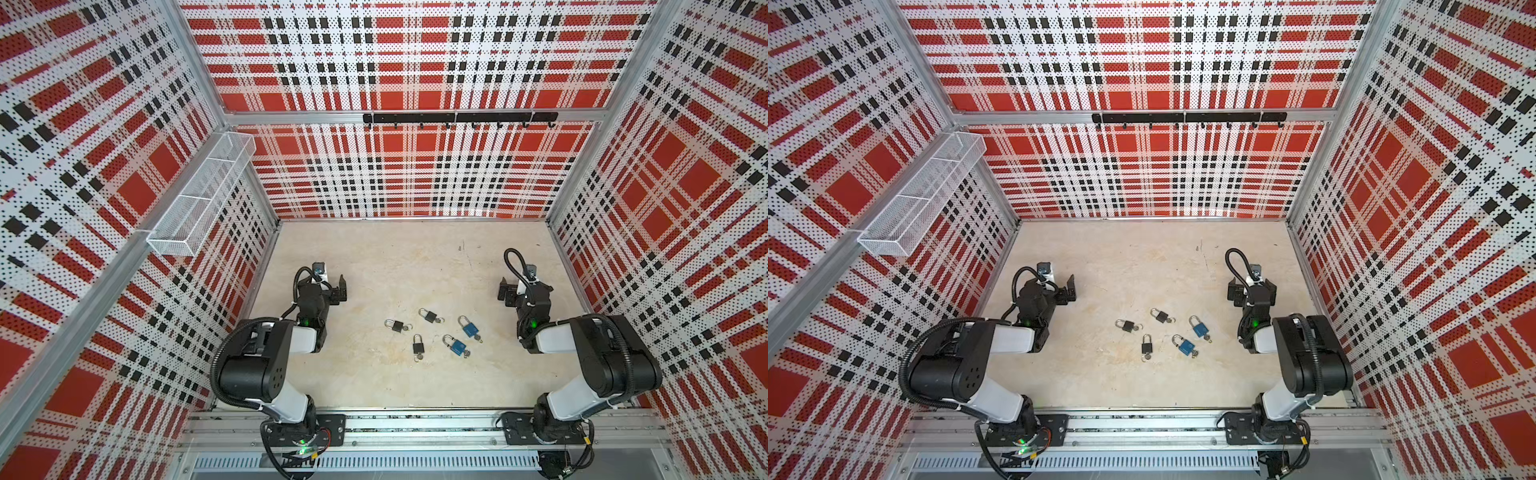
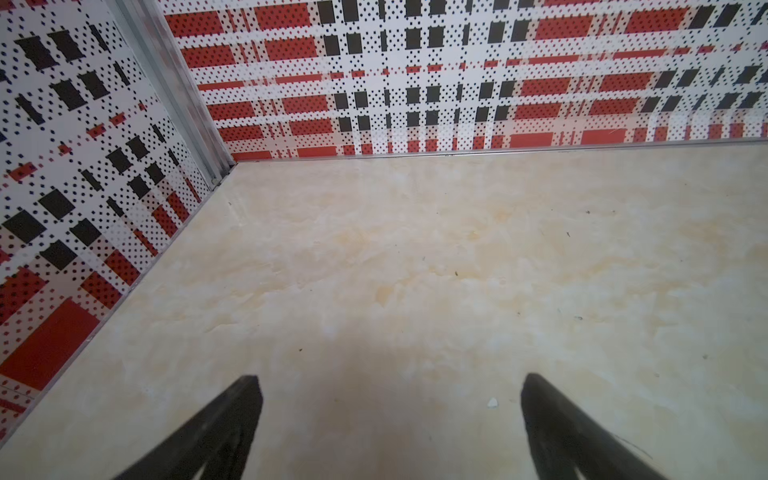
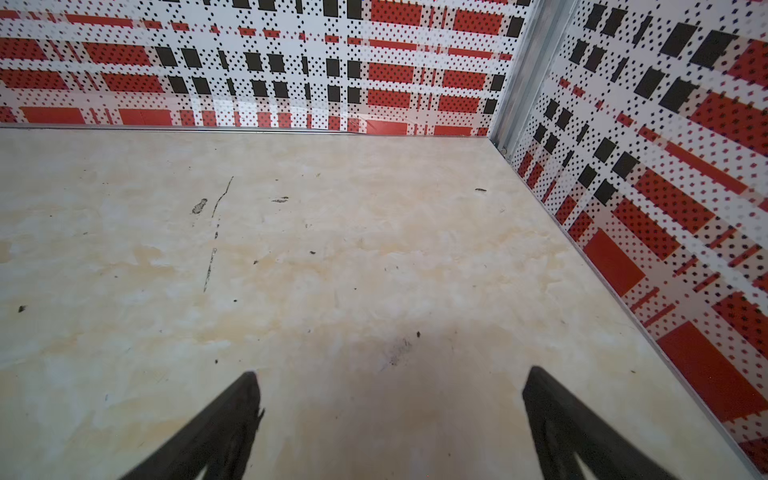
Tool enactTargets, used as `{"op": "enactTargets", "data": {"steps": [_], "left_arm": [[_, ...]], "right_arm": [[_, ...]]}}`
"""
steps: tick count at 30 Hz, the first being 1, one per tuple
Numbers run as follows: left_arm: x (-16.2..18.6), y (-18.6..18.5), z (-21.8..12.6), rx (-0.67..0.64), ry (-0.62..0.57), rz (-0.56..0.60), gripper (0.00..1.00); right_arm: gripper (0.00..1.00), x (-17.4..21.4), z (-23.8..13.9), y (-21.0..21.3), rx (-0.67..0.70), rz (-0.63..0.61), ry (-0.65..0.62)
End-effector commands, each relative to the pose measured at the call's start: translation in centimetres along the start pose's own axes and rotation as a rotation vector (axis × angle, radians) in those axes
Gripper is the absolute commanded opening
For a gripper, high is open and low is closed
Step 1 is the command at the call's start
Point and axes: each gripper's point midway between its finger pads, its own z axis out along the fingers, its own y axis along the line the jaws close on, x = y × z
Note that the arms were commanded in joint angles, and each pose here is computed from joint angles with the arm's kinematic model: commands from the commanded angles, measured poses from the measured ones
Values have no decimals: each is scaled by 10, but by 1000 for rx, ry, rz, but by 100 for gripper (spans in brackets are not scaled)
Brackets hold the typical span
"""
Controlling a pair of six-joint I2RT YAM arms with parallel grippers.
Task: Lock with the key
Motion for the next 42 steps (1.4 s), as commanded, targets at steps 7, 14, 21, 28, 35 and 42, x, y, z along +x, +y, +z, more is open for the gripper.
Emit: {"op": "enactTargets", "data": {"steps": [7, 14, 21, 28, 35, 42], "left_arm": [[-6, 1, 0, -8, -20, -6, 99], [-6, 1, 0, -9, -20, -5, 99], [-6, 1, 0, -8, -20, -4, 99], [-6, 1, 1, -7, -20, -5, 99], [-6, 1, 1, -5, -19, -5, 99], [-6, 3, 1, 3, -21, -19, 98]], "right_arm": [[100, -14, 1, 3, -9, -2, -54], [100, -15, 1, 3, -10, -2, -55], [100, -15, 1, 3, -10, -2, -56], [100, -15, 1, 3, -10, -2, -56], [100, -13, 4, 1, -32, 18, -37], [100, -13, 4, 1, -34, 17, -38]]}}
